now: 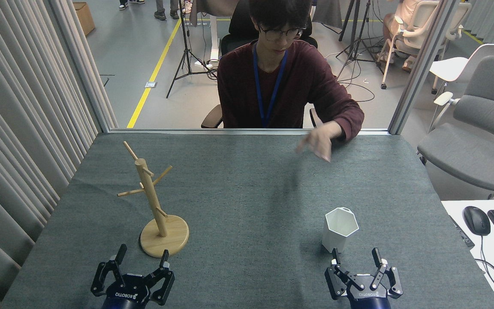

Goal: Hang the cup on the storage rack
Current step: 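Reach the right gripper to the white hexagonal cup and grasp it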

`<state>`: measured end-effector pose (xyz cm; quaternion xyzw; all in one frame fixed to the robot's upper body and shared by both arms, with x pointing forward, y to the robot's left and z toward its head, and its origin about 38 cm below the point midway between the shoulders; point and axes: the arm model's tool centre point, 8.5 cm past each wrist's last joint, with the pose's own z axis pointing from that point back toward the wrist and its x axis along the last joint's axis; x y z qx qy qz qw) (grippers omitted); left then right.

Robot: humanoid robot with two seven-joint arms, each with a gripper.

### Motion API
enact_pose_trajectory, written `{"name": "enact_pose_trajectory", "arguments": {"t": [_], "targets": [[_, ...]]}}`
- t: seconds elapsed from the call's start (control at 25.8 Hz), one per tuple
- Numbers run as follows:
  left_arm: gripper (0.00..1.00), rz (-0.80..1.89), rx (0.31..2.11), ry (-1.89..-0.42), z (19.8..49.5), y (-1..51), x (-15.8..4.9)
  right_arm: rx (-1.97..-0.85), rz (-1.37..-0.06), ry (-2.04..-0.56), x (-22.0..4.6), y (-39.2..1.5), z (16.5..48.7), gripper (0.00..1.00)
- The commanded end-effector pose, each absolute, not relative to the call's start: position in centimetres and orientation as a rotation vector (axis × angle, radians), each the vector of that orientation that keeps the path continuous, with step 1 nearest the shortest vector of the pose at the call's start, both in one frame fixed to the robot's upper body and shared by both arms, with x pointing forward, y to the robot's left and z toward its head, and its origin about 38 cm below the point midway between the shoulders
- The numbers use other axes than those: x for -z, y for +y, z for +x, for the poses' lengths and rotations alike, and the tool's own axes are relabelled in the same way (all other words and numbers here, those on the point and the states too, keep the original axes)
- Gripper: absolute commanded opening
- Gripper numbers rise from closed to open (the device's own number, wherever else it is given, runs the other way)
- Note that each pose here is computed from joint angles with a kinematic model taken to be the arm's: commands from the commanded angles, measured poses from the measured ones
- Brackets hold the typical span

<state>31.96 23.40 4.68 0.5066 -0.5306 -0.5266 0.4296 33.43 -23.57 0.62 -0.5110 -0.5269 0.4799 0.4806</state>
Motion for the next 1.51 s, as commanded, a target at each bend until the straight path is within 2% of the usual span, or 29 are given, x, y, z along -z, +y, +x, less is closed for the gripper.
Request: {"name": "enact_pose_trajectory", "arguments": {"t": [0.0, 0.31, 0.62, 1.47], "targets": [[1.0, 1.261, 1.316, -1.323, 31.9, 23.4, -4.6, -1.166, -1.251, -1.29, -0.8, -23.6, 33.7, 0.98], [1.0, 1.25, 1.32, -1.295, 31.9, 23.6, -3.8, -1.188, -1.239, -1.197, 1.1, -24.2, 36.4, 0.98], [1.0, 1.252, 1.322, -1.291, 31.9, 23.7, -3.7, -1.191, -1.235, -1.187, 1.0, -24.1, 39.1, 0.98], [1.0, 1.26, 1.323, -1.295, 32.1, 23.8, -3.9, -1.212, -1.205, -1.202, 1.1, -22.2, 41.3, 0.98]]}}
